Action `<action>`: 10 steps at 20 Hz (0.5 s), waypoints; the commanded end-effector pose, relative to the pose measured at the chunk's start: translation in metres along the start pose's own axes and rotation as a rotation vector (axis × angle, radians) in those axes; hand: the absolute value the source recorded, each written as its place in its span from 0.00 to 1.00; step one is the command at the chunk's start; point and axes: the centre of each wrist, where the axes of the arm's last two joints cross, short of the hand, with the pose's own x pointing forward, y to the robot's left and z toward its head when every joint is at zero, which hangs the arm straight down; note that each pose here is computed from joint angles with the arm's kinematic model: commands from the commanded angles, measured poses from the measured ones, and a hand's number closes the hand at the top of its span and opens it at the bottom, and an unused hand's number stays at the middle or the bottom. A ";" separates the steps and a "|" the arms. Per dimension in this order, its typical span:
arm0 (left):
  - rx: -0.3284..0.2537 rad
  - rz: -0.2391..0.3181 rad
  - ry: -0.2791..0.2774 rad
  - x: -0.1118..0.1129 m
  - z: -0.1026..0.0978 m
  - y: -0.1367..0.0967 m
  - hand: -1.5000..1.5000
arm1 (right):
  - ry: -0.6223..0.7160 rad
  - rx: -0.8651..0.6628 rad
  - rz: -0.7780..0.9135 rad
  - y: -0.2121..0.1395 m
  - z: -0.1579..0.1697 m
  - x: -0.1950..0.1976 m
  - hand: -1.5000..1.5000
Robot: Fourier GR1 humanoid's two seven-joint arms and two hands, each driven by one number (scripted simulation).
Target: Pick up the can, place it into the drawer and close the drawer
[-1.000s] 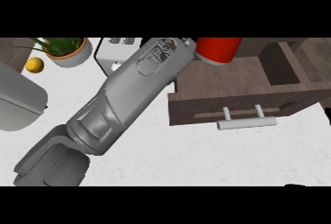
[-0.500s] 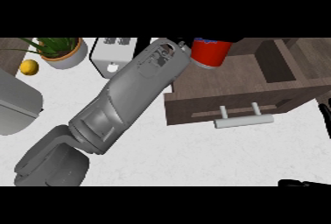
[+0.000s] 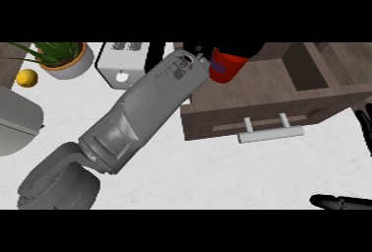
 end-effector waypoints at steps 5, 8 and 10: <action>0.076 -0.001 0.004 -0.009 0.000 0.001 0.00 | -0.015 0.021 -0.006 0.007 -0.001 -0.001 0.00; 0.084 -0.006 0.008 -0.020 0.006 -0.001 0.00 | -0.036 0.018 0.000 0.006 -0.002 0.012 0.00; 0.090 0.022 0.022 -0.016 0.007 -0.003 0.00 | -0.040 0.030 0.013 0.007 -0.004 0.017 0.00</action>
